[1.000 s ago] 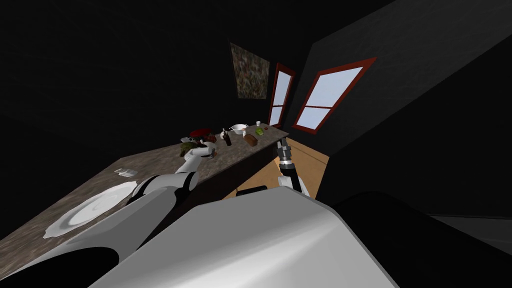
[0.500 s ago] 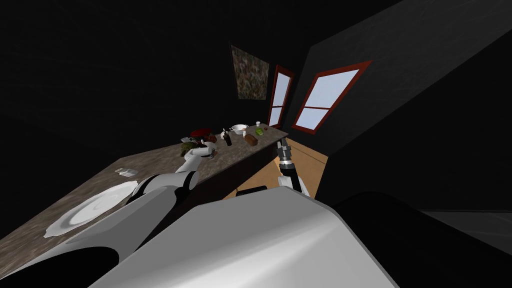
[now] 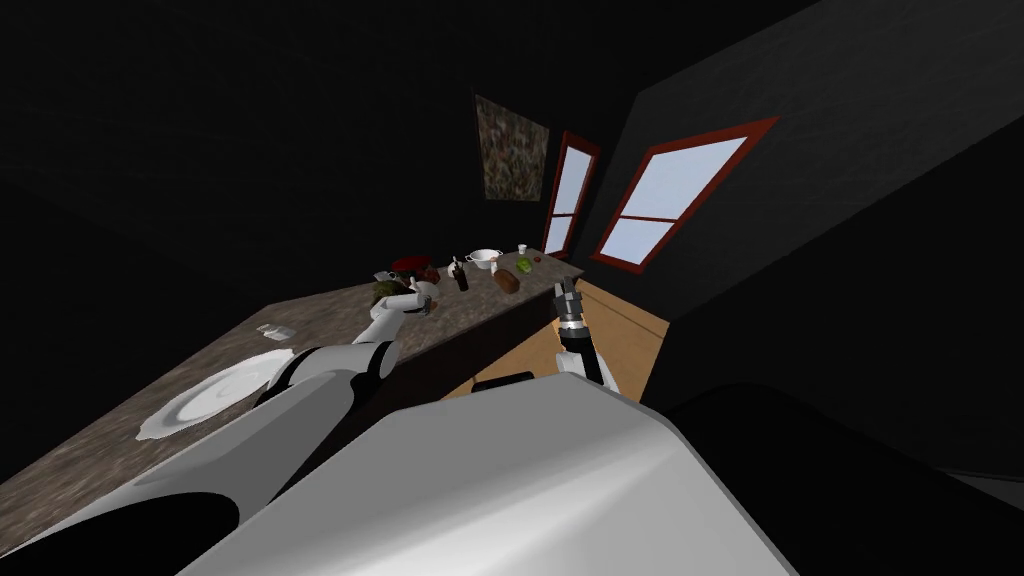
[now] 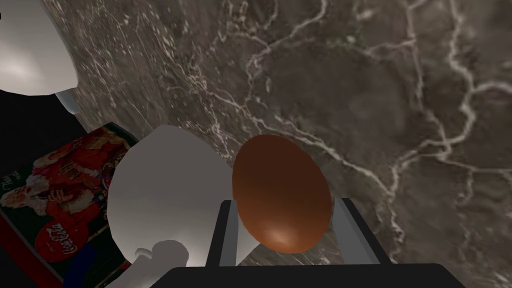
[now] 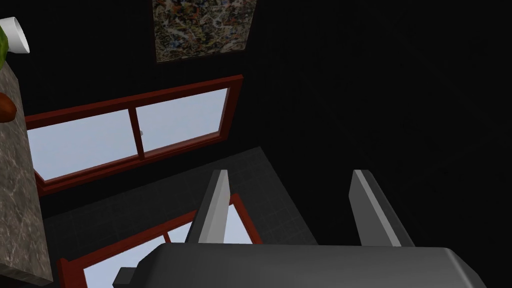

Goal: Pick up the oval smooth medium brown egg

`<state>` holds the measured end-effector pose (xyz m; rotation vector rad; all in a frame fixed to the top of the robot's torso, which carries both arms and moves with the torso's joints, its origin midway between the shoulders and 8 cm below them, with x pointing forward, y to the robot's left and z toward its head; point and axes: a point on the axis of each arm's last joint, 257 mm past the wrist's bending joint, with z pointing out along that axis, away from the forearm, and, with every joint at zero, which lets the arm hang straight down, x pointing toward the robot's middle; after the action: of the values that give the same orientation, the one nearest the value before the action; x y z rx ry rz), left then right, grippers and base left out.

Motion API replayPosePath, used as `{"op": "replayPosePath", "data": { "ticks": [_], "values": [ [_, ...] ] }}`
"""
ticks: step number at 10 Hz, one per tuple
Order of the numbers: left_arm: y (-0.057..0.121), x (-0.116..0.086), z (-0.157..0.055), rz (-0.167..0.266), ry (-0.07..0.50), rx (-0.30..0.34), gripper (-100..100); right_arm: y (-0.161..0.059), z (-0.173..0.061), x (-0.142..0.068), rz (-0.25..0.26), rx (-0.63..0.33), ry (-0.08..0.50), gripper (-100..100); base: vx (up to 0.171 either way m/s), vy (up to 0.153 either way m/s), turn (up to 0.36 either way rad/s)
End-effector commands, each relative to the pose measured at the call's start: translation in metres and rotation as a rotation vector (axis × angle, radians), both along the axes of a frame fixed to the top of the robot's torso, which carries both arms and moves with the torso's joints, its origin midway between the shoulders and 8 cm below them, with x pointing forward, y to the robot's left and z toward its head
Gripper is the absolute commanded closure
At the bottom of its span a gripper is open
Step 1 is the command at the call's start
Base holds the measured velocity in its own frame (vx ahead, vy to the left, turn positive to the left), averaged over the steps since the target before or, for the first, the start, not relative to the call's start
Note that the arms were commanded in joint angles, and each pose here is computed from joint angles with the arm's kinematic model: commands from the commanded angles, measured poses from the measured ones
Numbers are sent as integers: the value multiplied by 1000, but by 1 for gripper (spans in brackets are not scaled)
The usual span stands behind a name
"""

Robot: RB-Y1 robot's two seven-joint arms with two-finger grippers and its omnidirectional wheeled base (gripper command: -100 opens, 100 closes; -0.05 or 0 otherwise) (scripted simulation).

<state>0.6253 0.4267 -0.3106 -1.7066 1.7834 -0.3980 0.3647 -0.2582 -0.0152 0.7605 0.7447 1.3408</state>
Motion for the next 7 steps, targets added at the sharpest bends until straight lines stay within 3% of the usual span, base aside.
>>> {"op": "replayPosePath", "data": {
  "ticks": [1, 2, 3, 7],
  "values": [
    [-4, 0, 1, -16, 1, 1, 100, 0, 0, 0, 0, 0, 0, 0, 46, -74, 71],
    [-15, 3, 4, -55, 2, 2, 100, 0, 0, 0, 0, 0, 0, 0, 38, -67, 208],
    [-15, 3, 4, -55, 2, 2, 100, 0, 0, 0, 0, 0, 0, 0, 38, -63, 141],
    [-38, 9, 10, -134, 4, 2, 100, 0, 0, 0, 0, 0, 0, 0, 46, -64, 175]
  ]
}}
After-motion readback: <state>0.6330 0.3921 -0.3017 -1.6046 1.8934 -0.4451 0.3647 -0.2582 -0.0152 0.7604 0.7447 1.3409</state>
